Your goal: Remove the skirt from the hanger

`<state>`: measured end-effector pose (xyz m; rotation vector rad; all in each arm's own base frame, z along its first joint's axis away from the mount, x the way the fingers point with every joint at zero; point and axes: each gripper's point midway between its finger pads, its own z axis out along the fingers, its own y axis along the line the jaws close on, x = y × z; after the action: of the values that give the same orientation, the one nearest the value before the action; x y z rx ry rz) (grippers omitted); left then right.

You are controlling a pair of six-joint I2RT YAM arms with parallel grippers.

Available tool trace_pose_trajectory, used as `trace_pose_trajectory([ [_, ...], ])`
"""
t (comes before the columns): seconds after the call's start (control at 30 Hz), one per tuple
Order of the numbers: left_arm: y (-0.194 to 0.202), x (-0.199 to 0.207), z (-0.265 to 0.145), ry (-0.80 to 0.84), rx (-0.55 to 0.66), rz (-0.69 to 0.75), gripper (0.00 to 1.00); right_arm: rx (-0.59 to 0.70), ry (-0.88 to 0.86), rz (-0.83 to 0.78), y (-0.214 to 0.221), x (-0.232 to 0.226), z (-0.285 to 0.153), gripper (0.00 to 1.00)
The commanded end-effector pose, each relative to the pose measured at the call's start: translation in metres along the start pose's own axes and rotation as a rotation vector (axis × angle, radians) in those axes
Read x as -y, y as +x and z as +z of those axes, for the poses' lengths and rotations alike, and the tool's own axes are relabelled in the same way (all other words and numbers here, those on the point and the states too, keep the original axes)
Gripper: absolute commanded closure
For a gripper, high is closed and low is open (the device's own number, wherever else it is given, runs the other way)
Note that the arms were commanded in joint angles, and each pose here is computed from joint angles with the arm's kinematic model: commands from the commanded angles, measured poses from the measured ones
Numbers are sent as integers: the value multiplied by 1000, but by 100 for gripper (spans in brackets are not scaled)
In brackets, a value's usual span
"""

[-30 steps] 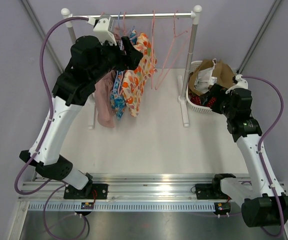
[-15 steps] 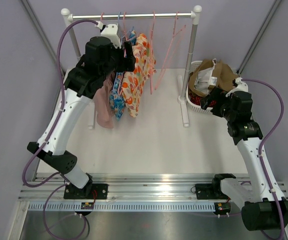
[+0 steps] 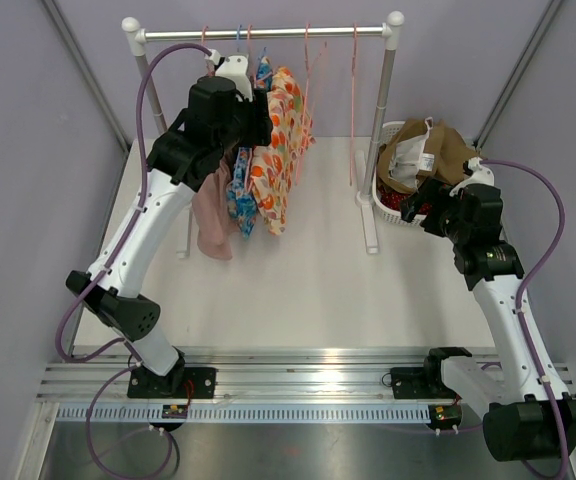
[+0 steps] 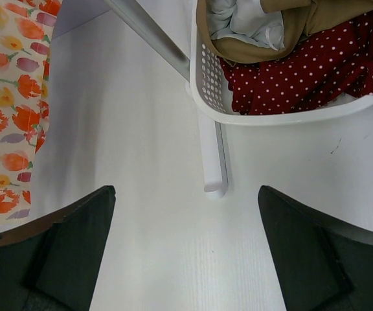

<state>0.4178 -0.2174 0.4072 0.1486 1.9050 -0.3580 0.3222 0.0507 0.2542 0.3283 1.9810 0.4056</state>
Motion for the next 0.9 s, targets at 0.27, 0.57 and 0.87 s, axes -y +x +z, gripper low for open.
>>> trace_pose_trajectory([
  [0.27, -10, 6, 7, 28, 45, -26, 57, 28, 1, -23, -4, 0, 2, 0],
  [0.57, -9, 14, 26, 42, 2, -32, 95, 30, 0, -26, -4, 0, 1, 1],
  [0.87, -54, 9, -33, 37, 122, -27, 100, 92, -645, -88, -36, -126, -61, 1],
])
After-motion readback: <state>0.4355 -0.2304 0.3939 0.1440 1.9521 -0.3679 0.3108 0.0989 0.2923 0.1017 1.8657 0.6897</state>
